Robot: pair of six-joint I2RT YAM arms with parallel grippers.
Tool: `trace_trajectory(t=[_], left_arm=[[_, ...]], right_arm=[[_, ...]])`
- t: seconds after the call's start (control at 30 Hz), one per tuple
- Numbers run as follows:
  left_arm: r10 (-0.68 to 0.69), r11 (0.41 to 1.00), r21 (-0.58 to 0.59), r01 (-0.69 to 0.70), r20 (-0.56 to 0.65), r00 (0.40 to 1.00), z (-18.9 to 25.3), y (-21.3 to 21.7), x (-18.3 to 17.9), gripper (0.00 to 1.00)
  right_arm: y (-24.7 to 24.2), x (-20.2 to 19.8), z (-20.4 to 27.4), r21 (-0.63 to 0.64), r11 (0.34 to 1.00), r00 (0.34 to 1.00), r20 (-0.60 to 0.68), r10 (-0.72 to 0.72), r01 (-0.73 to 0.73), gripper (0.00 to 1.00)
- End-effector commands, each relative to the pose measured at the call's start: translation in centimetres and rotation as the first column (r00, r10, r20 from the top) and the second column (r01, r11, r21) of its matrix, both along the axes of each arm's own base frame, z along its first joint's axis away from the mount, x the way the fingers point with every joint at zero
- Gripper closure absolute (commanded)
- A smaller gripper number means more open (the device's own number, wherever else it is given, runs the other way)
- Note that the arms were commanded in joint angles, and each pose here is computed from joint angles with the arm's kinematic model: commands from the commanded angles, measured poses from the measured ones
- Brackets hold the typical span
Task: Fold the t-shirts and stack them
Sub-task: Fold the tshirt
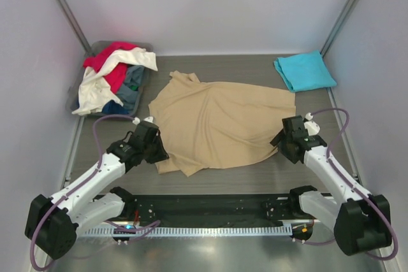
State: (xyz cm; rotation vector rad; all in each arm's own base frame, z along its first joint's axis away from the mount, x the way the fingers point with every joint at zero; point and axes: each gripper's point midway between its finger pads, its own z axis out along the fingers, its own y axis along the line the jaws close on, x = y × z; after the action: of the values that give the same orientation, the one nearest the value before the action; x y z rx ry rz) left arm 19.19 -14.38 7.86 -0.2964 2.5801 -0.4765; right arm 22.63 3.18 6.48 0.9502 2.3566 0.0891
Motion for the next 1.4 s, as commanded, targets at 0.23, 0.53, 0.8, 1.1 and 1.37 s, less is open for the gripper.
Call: trace_trajectory(t=[0.23,0.53,0.8,1.1,1.37], left_arm=[[-0.012,0.999,-0.044,0.015,0.063,0.998,1.6,-0.6,0.7,1.00],[-0.018,0.999,-0.039,0.020,0.059,0.998,1.4,-0.6,0.8,1.00],[-0.018,0.999,-0.031,0.019,0.048,0.999,1.0,-0.6,0.9,1.00],[-0.016,0.999,-0.031,0.018,0.046,0.999,1.4,-0.5,0.7,1.00],[-0.026,0.997,-0.072,0.034,0.107,0.994,8.1,-0.1,-0.5,1.00]], right_arm=[[-6.0,-1.6,-4.3,-0.041,0.956,0.946,-0.139,-0.292,0.289,0.52],[-6.8,-0.8,-5.4,0.020,0.955,0.948,-0.126,-0.292,0.297,0.46],[-6.9,-0.4,-6.6,0.043,0.955,0.947,-0.147,-0.285,0.294,0.54],[-5.5,0.8,-5.1,0.130,0.963,0.971,-0.059,-0.232,0.238,0.99],[-7.3,2.0,6.1,0.064,0.965,0.953,0.151,-0.262,0.255,0.99]])
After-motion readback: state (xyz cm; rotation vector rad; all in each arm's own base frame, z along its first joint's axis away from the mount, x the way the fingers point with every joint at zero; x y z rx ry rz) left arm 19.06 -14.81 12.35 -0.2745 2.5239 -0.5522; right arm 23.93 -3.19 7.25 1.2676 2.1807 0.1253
